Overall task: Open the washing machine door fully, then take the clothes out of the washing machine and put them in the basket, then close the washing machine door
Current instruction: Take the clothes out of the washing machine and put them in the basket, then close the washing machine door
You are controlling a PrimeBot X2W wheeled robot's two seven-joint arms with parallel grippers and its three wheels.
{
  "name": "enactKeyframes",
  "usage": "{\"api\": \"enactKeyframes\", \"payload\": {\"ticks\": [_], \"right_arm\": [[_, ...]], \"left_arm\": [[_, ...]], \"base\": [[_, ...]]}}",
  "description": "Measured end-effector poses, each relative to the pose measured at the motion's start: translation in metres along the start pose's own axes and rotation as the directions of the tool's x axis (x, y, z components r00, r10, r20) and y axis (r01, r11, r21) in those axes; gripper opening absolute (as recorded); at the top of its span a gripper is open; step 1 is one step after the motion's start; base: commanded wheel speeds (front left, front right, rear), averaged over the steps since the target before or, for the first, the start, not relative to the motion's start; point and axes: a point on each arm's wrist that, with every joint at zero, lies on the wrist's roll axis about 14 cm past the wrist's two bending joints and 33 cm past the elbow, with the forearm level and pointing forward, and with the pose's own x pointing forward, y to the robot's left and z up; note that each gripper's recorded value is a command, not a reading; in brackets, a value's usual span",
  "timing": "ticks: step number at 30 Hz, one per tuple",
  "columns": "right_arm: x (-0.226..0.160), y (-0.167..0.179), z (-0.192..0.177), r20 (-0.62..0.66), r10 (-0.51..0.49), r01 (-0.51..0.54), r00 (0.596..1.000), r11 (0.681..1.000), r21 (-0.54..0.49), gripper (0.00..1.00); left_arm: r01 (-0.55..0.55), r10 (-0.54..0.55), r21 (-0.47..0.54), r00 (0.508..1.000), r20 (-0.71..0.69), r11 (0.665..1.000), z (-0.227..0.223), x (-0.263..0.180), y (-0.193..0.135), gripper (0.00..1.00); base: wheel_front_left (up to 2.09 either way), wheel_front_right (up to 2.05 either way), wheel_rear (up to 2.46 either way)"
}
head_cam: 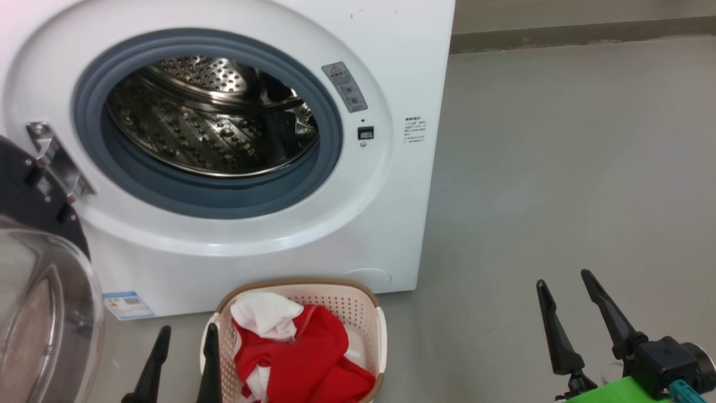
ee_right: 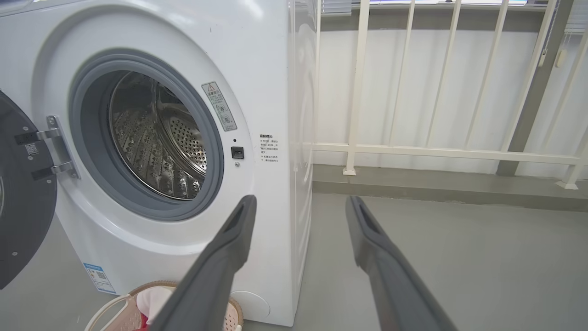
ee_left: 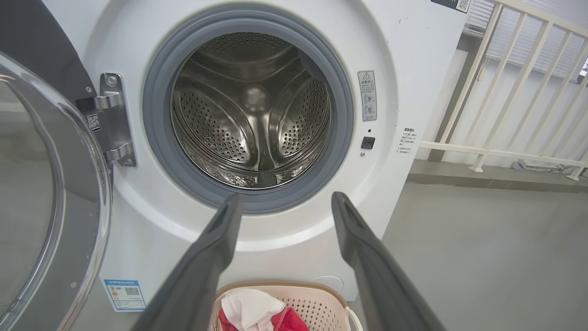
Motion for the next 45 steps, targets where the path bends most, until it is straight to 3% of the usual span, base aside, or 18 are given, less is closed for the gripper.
{"api": "enactKeyframes", "payload": {"ticks": [17, 45], "right_arm": [[0.003, 0.004, 0.0, 0.0, 0.012, -0.012, 1.0, 1.0, 0.005, 1.0], [0.013, 0.024, -0.003, -0.004, 0.076, -0.076, 0.997, 0.997, 0.014, 1.0]], "left_arm": [[-0.005, 0.005, 0.0, 1.0, 0.024, 1.0, 0.008, -0.001, 0.002, 1.0], [-0.07, 0.067, 0.044, 0.996, 0.064, 0.997, 0.021, -0.011, 0.016, 1.0]], "base": [[-1.27, 1.11, 0.16], [-0.03, 0.03, 0.0]]}}
